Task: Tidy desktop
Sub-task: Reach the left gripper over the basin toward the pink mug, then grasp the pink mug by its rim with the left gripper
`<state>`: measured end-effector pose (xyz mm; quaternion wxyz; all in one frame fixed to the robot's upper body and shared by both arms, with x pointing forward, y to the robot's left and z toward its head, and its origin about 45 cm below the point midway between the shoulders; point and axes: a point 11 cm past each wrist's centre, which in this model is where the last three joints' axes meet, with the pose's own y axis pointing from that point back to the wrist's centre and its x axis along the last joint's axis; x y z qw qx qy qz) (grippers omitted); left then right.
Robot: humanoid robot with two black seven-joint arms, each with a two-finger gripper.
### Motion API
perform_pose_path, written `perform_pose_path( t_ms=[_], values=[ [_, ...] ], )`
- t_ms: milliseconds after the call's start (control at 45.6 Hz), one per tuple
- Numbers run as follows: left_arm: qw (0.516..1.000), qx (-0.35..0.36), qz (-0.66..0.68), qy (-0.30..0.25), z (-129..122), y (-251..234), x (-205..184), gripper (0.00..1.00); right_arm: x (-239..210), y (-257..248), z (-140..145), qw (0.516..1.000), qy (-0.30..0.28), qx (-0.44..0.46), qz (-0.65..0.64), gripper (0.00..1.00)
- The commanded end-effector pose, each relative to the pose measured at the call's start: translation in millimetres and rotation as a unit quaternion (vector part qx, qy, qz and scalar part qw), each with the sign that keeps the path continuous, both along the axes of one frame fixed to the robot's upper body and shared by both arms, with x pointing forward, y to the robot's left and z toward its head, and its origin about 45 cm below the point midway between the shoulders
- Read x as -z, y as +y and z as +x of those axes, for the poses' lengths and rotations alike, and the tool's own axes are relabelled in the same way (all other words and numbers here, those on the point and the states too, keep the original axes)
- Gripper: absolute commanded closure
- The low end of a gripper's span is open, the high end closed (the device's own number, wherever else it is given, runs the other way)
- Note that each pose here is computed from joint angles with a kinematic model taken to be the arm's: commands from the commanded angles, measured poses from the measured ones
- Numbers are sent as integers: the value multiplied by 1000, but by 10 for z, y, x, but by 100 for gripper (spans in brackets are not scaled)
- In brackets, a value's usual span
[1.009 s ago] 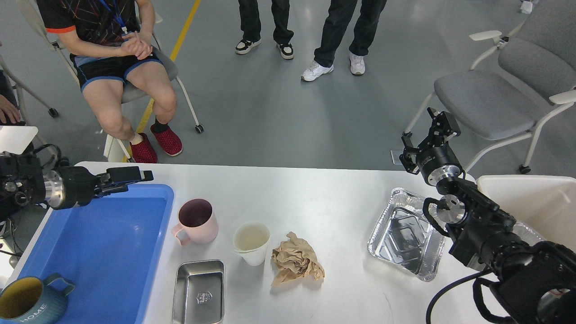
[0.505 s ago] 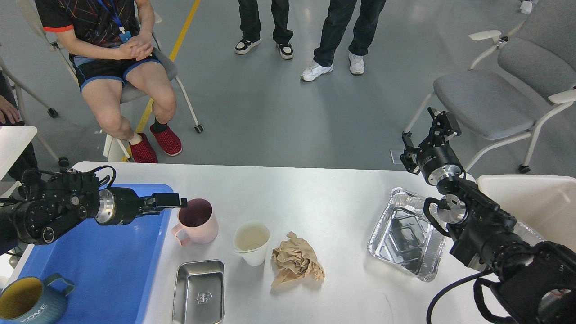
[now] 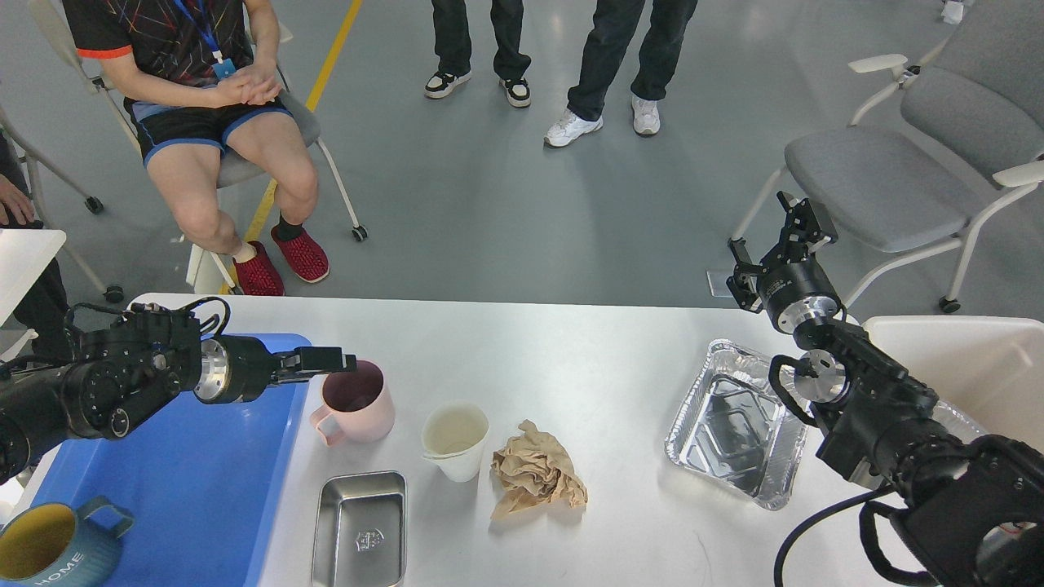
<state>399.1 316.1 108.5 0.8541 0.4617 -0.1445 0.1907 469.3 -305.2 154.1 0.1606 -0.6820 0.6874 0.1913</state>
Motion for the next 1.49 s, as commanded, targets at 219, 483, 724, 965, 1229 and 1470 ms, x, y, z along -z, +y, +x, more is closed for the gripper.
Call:
perform_pose_path(
  t_ms=[219,483,724,965,1229,1470],
  values=[
    [999,1,32,-2,34,44,67,4,7,-3,-5,1000,1,0,0,0],
    [1000,14,24,1,31,-139,129,4,5,-12,-4,1000,1,1,-1,0],
    [999,23,35,6,-5,-133,171,11,5,-10,-5,1000,1,0,-1,0],
    [997,38,62,-6,-27,-75,214,33,5,-9,-5,1000,0,0,-1,0],
    [997,36,67,-14,15,-55,175,70,8,-14,-6,1000,1,1,-1,0],
    [997,36,69,-9,-15,-45,211,92,9,-12,-6,1000,2,0,-1,0]
  ],
)
